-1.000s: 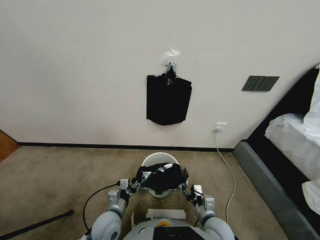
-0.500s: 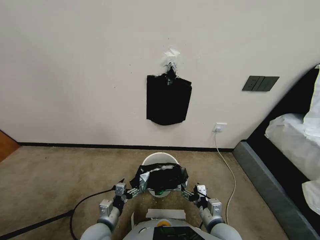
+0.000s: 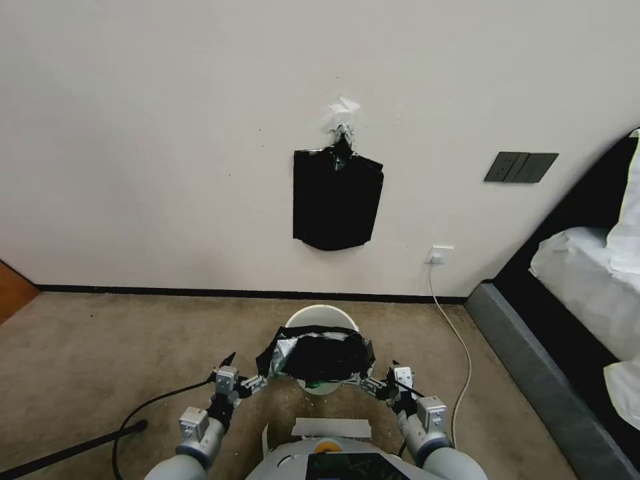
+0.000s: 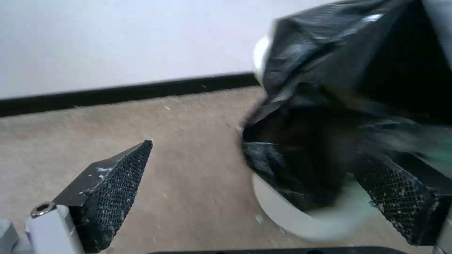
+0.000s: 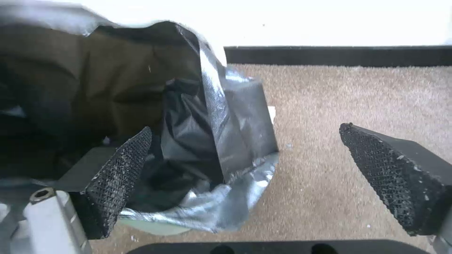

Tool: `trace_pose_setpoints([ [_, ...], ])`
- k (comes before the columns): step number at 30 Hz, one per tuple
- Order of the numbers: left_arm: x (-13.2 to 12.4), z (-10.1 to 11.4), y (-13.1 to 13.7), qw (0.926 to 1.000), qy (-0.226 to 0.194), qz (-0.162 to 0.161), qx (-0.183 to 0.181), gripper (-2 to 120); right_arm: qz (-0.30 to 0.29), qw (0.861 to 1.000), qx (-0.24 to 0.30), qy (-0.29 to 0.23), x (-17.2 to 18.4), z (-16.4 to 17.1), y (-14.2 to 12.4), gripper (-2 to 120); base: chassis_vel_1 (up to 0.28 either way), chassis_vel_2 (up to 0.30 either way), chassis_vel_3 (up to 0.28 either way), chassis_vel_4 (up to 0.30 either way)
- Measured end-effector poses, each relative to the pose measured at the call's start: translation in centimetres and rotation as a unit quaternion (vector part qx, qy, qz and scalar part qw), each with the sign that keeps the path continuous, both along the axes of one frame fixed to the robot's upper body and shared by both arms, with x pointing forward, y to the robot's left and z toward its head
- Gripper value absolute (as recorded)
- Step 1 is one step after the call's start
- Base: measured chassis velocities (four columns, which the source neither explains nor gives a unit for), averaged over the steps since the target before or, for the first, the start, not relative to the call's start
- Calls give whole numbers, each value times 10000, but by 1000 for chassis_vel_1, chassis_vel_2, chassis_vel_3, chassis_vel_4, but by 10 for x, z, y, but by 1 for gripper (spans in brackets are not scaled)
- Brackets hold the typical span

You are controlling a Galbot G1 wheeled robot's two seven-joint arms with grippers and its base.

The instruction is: Place a trash bag onto the trash bin.

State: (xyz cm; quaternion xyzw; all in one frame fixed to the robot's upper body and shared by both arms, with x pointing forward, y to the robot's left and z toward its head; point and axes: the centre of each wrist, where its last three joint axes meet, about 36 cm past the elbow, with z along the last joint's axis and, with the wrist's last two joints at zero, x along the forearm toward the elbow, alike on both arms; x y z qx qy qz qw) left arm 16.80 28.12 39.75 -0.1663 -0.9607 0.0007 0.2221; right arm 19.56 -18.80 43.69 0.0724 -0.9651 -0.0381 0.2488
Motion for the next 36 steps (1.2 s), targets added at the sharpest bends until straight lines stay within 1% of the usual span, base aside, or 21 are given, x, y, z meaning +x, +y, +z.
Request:
trace_pose_setpoints([
  [1,-3,-1,-1,9999,109,-114,-33,100,0,10000,10,-13,0,1,0,100,0,0,0,0],
  [5,-8,-2,-4,9991,298,-268,-97,100,-1,10000,27,-27,0,3,1,100,0,0,0,0],
  [9,-18,-2,-4,9989,329,-309,-107,100,0,10000,36,-50,-2,7,0,100,0,0,0,0],
  [11,-25,-3,-4,9996,76,-267,-70,100,87,9999,30,-145,-2,10,-1,100,0,0,0,0],
  [12,-25,-3,-4,9996,76,-267,-70,100,87,9999,30,-145,-2,10,-1,100,0,0,0,0],
  [13,-30,-4,-4,9997,-148,-183,-52,100,170,9995,28,-267,-2,12,-2,100,0,0,0,0],
  [14,-32,-5,-5,9996,-225,-126,-65,100,202,9993,36,-308,-1,13,-2,100,0,0,0,0],
  [16,-37,-5,-11,9976,-643,178,-170,100,500,9968,120,-607,4,23,-6,100,0,0,0,0],
  [17,-37,-5,-11,9976,-643,178,-170,100,500,9968,120,-607,4,23,-6,100,0,0,0,0],
  [20,-30,-2,-17,9893,-1295,619,-253,100,1069,9894,198,-963,21,37,-17,100,0,0,0,0],
  [21,-30,-2,-17,9893,-1295,619,-253,100,1069,9894,198,-963,21,37,-17,100,0,0,0,0],
  [24,-16,5,-21,9789,-1786,976,-168,100,1692,9786,248,-1148,56,54,-30,100,0,0,0,0],
  [25,-16,5,-21,9789,-1786,976,-168,100,1692,9786,248,-1148,56,54,-30,100,0,0,0,0],
  [28,-6,9,-24,9716,-2081,1130,34,100,2264,9692,164,-955,112,60,-42,100,0,0,0,0],
  [29,-6,9,-24,9716,-2081,1130,34,100,2264,9692,164,-955,112,60,-42,100,0,0,0,0],
  [30,-4,9,-25,9706,-2120,1138,73,100,2348,9677,135,-911,125,61,-44,100,0,0,0,0],
  [31,4,10,-29,9695,-2201,1077,115,100,2523,9643,15,-809,155,67,-51,100,0,0,0,0],
  [32,4,10,-29,9695,-2201,1077,115,100,2523,9643,15,-809,155,67,-51,100,0,0,0,0],
  [34,13,10,-33,9700,-2236,946,120,100,2632,9625,-120,-648,176,68,-59,100,0,0,0,0],
  [35,15,10,-34,9704,-2244,874,168,100,2820,9581,-234,-450,197,64,-62,100,0,0,0,0],
  [36,15,10,-34,9704,-2244,874,168,100,2820,9581,-234,-450,197,64,-62,100,0,0,0,0],
])
